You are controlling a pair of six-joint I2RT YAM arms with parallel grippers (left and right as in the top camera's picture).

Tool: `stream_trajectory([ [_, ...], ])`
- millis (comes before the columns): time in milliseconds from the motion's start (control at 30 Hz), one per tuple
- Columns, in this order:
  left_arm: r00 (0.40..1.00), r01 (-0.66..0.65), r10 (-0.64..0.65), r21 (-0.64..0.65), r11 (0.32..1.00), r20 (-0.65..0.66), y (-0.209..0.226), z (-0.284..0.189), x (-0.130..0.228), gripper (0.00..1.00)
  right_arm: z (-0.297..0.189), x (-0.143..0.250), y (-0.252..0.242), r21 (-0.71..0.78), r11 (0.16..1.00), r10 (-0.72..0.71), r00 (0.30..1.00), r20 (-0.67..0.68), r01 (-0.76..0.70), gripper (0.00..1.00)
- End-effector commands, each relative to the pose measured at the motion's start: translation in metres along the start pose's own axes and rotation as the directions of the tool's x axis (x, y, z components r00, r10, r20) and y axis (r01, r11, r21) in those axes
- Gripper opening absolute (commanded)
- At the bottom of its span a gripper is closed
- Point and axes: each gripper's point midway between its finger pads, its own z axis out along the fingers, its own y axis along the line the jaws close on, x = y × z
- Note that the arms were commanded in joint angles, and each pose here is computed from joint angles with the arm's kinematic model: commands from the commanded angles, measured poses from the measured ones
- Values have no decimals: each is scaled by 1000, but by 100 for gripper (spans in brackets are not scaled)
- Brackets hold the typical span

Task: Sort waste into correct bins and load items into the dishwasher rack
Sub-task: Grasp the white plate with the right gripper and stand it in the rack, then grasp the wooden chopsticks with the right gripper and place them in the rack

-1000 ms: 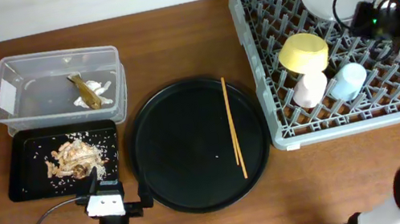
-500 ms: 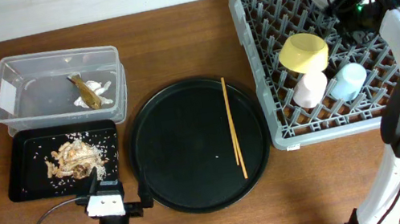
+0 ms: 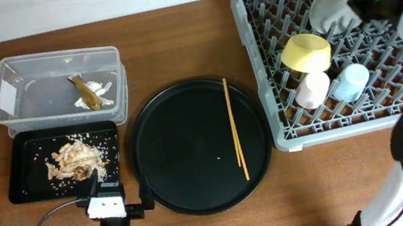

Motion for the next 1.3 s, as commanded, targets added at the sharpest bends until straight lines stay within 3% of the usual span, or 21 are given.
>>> stream_trajectory([
  [0, 1000, -12, 12, -5, 1000, -2, 1, 0, 1, 99, -35, 3, 5, 18, 998, -59, 998, -10, 60, 4],
  [33, 1000, -12, 12, -5, 1000, -2, 1, 0, 1, 99, -35, 11, 11, -21, 997, -70, 996, -50, 69, 4],
  [100, 1000, -12, 12, -5, 1000, -2, 1, 0, 1, 99, -44, 20, 70, -344, 904, -285, 958, -41, 254, 22],
  [133, 1000, -12, 12, -5, 1000, -2, 1, 0, 1, 99, -51, 41, 87, -416, 871, -324, 942, -87, 261, 22],
  [167, 1000, -12, 12, -5, 1000, -2, 1, 0, 1, 99, -58, 69, 99, -474, 812, -441, 890, -113, 342, 35],
  [200, 1000, -12, 12, -5, 1000, -2, 1, 0, 1, 99, -74, 116, 118, -529, 720, -598, 789, -142, 450, 46],
  [233, 1000, -12, 12, -5, 1000, -2, 1, 0, 1, 100, -86, 157, 129, -546, 665, -688, 701, -184, 510, 48],
  [333, 1000, -12, 12, -5, 1000, -2, 1, 0, 1, 99, -99, 283, 125, -444, 595, -798, 425, -428, 670, 51],
  [367, 1000, -12, 12, -5, 1000, -2, 1, 0, 1, 99, -97, 315, 115, -330, 619, -748, 405, -527, 713, 51],
  [467, 1000, -12, 12, -5, 1000, -2, 1, 0, 1, 99, -80, 394, 89, -229, 657, -652, 389, -651, 718, 51],
  [500, 1000, -12, 12, -5, 1000, -2, 1, 0, 1, 99, -61, 410, 67, -139, 690, -591, 443, -674, 710, 47],
  [533, 1000, -12, 12, -5, 1000, -2, 1, 0, 1, 99, -51, 417, 57, -127, 700, -579, 454, -677, 703, 44],
  [667, 1000, -12, 12, -5, 1000, -2, 1, 0, 1, 99, -11, 417, 26, -46, 683, -607, 532, -590, 729, 36],
  [733, 1000, -12, 12, -5, 1000, -2, 1, 0, 1, 99, -5, 421, 22, -54, 687, -614, 540, -576, 725, 19],
  [833, 1000, -12, 12, -5, 1000, -2, 1, 0, 1, 100, -4, 422, 19, -53, 687, -613, 539, -577, 725, 24],
  [900, 1000, -12, 12, -5, 1000, -2, 1, 0, 1, 99, -6, 422, 16, -49, 684, -610, 534, -586, 728, 4],
  [967, 1000, -12, 12, -5, 1000, -2, 1, 0, 1, 99, -17, 412, 26, -50, 687, -611, 540, -579, 725, 4],
  [1033, 1000, -12, 12, -5, 1000, -2, 1, 0, 1, 99, -39, 395, 49, -102, 664, -667, 526, -527, 740, 4],
  [1133, 1000, -12, 12, -5, 1000, -2, 1, 0, 1, 99, -64, 361, 74, -123, 676, -699, 580, -417, 726, 4],
  [1200, 1000, -12, 12, -5, 1000, -2, 1, 0, 1, 99, -86, 332, 91, -164, 572, -805, 510, -305, 804, 4],
  [1267, 1000, -12, 12, -5, 1000, -2, 1, 0, 1, 100, -100, 258, 98, 40, 612, -778, 610, -148, 790, 4],
])
